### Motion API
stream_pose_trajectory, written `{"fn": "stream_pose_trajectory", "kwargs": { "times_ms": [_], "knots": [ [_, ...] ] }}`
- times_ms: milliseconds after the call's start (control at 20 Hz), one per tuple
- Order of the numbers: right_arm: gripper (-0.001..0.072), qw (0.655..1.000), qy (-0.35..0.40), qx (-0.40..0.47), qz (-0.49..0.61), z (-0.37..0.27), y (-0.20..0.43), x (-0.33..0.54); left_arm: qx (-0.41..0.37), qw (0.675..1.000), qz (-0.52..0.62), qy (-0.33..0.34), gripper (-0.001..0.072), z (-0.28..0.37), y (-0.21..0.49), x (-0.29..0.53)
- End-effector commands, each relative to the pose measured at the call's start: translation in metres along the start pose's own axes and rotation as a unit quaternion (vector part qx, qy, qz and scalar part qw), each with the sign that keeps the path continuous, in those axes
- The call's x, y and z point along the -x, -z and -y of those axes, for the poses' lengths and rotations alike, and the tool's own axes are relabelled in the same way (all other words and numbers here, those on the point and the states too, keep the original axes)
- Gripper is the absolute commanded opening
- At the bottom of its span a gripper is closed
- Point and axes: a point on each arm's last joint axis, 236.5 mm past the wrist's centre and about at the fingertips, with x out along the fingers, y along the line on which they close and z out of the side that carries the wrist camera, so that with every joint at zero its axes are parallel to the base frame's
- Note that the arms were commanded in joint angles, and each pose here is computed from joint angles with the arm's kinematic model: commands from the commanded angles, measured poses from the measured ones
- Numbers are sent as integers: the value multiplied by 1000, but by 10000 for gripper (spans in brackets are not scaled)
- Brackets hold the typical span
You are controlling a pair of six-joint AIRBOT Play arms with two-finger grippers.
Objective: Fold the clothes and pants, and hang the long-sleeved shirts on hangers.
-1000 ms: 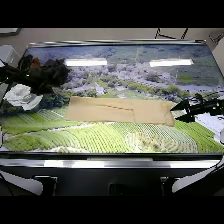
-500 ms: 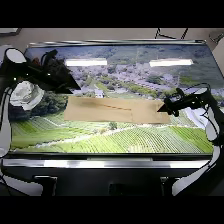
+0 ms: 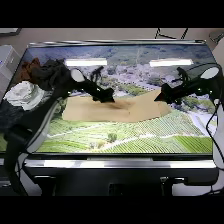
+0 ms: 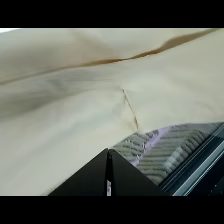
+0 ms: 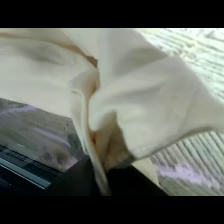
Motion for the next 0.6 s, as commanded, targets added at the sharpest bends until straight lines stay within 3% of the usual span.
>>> {"fn": "stream_pose_trajectory", "kwargs": {
  "times_ms": [0, 250, 550],
  "knots": [
    [35, 1000, -1, 24, 14, -52, 30, 31, 25, 998, -53, 0, 21, 3, 35, -86],
    [35, 998, -4, 34, 53, -90, 58, 70, 104, 991, -84, 15, 21, 17, 64, -137],
    [36, 998, 52, 24, 31, -77, 97, 92, 200, 961, 28, 189, 21, 145, 38, -175]
  ]
}}
